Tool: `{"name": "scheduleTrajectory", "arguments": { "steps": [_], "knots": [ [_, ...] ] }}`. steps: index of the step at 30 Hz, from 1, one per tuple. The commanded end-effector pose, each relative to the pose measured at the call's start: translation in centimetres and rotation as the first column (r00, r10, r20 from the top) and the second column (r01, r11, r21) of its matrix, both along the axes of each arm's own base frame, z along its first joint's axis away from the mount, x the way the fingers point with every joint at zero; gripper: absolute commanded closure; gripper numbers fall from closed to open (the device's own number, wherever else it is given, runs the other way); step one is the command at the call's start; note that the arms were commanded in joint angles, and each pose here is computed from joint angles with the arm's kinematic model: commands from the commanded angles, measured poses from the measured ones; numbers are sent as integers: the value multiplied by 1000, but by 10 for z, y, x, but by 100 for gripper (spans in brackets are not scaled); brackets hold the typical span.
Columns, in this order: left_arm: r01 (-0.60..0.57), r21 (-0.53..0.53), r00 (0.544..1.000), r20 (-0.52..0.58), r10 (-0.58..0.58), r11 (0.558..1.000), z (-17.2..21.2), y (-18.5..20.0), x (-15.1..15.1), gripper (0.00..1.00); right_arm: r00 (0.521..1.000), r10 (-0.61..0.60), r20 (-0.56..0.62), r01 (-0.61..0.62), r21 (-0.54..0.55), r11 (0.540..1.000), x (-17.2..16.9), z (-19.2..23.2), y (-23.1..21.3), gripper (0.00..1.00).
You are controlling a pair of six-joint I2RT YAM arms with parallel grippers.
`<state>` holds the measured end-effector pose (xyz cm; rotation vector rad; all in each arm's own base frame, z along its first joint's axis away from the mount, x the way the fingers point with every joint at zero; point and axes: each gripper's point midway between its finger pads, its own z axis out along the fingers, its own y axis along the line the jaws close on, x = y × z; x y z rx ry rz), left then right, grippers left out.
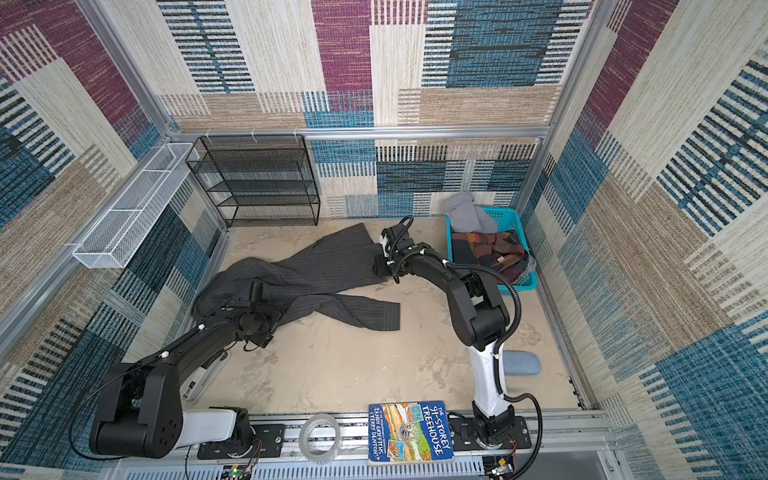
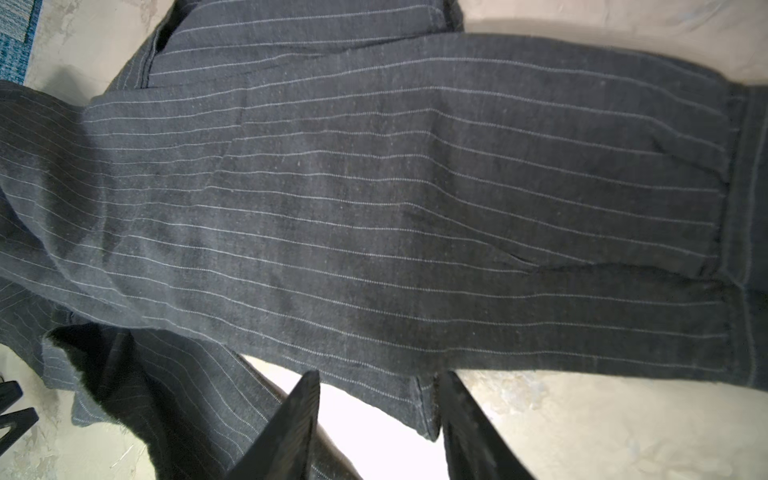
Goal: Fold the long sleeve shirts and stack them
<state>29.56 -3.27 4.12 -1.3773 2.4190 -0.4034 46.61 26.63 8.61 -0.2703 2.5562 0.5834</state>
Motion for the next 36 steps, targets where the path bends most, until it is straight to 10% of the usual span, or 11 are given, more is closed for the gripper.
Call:
{"name": "scheduleTrajectory", "arguments": {
  "steps": [1,11,27,36],
  "knots": [
    [-65,-22,998,20,66,998,-8,1,12,39,999,-15,45,15,-8,1000,9,11,-1,51],
    [-42,-46,999,6,43,998,-18,-6,27,97,995,-94,22,95,-49,994,10,-1,-15,52],
    [23,-23,998,53,-22,999,7,-6,18,100,999,-14,-46,19,113,993,8,-10,17,60],
    [46,-28,997,68,-44,999,10,-9,21,100,1000,-3,-11,4,134,991,12,0,21,87]
  ]
}}
